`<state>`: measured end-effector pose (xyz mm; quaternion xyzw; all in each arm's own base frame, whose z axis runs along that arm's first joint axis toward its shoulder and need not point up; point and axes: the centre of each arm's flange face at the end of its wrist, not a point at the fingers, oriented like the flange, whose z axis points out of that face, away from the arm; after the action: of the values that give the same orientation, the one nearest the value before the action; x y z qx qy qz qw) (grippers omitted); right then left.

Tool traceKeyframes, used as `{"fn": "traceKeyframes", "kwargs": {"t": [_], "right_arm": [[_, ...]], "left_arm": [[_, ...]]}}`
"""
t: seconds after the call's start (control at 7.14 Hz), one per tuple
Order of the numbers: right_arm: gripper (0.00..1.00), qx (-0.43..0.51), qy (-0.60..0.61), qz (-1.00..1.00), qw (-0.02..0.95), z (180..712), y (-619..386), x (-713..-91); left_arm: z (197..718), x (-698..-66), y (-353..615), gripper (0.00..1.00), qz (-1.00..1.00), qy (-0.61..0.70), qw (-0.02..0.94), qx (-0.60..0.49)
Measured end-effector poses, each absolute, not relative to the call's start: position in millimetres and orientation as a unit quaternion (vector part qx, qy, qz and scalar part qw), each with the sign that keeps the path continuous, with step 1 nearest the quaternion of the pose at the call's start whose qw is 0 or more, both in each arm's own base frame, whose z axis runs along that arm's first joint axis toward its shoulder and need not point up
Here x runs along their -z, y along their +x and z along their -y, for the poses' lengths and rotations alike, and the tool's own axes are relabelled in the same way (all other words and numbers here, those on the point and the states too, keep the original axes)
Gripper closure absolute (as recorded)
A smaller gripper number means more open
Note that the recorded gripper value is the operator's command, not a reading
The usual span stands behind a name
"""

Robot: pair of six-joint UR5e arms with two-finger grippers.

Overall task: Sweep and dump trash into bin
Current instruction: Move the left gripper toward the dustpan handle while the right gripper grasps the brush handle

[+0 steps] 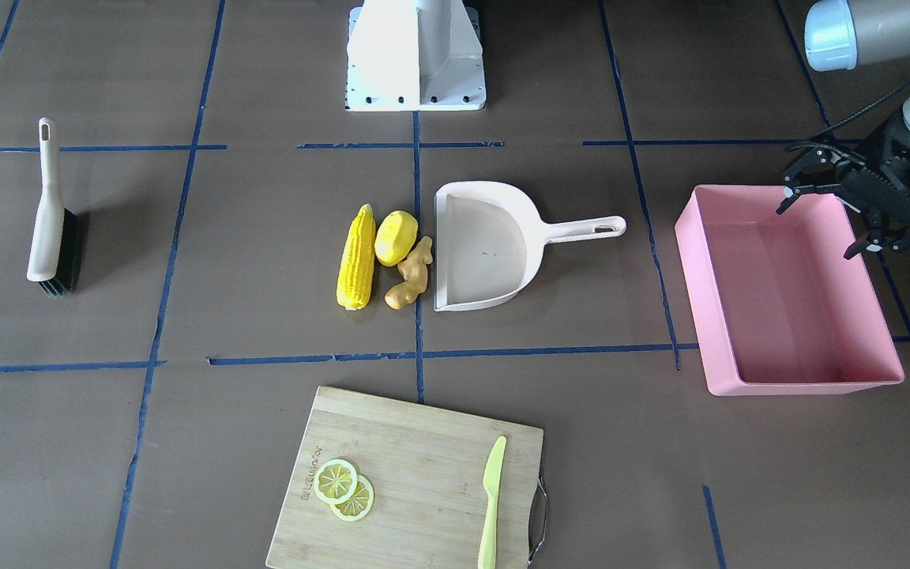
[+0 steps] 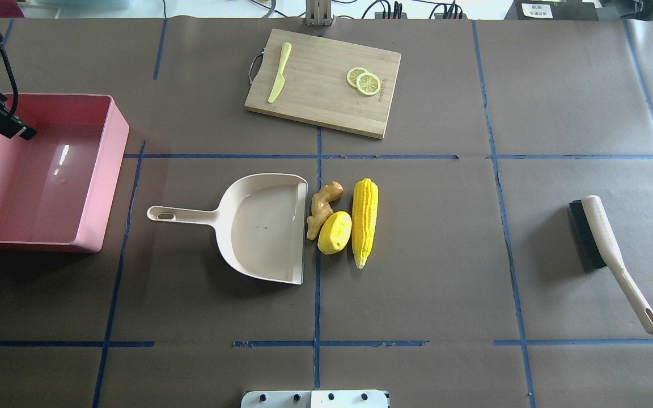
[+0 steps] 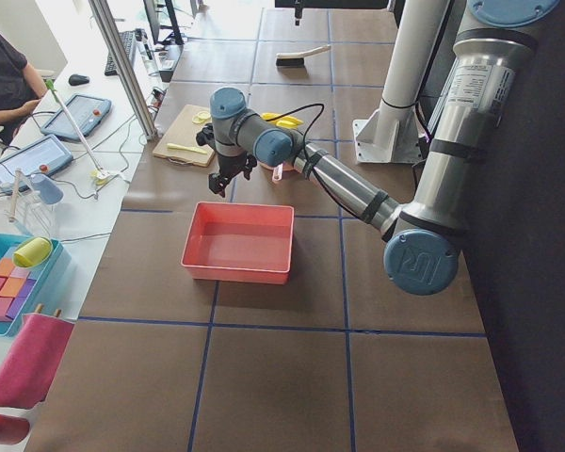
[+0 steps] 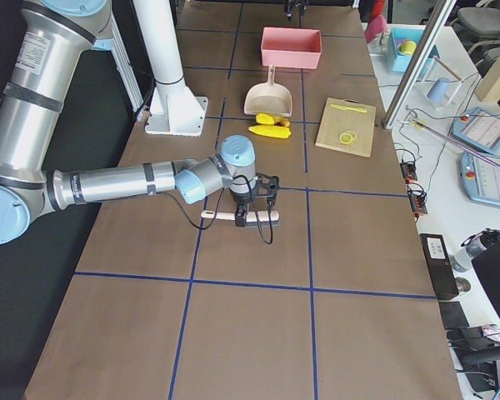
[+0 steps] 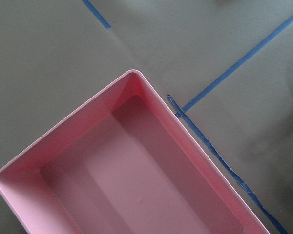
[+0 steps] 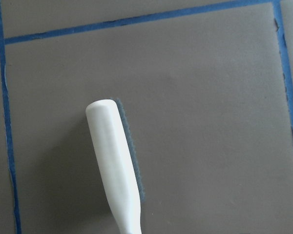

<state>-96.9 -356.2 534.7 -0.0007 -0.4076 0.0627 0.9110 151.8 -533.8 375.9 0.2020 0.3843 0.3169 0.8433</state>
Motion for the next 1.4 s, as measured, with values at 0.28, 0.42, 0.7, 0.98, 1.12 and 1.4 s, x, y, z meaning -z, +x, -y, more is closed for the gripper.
{"fn": "traceKeyframes", "kwargs": {"t": [0.28, 0.42, 0.7, 0.98, 1.12, 1.4], "right_arm": [[0.01, -0.042, -0.009, 0.400, 0.915, 338, -130, -539], [0.01, -0.032, -0.013, 0.396, 0.918, 332, -148, -542], [0.01, -0.008, -0.024, 0.390, 0.921, 325, -178, -553], [0.03, 0.007, -0.039, 0.382, 0.923, 325, -198, -569], [0.05, 0.012, -0.045, 0.379, 0.924, 323, -204, -575], [0.21, 0.020, -0.056, 0.373, 0.926, 319, -212, -583]], "left_arm": [[534, -376, 165, 0.00, -0.370, 0.203, 0.846, -0.325], [534, -376, 169, 0.00, -0.367, 0.202, 0.847, -0.327], [535, -378, 172, 0.00, -0.365, 0.201, 0.847, -0.330], [538, -380, 174, 0.00, -0.365, 0.200, 0.847, -0.331], [539, -379, 174, 0.00, -0.364, 0.200, 0.847, -0.331], [540, -379, 175, 0.00, -0.364, 0.201, 0.846, -0.332]]}}
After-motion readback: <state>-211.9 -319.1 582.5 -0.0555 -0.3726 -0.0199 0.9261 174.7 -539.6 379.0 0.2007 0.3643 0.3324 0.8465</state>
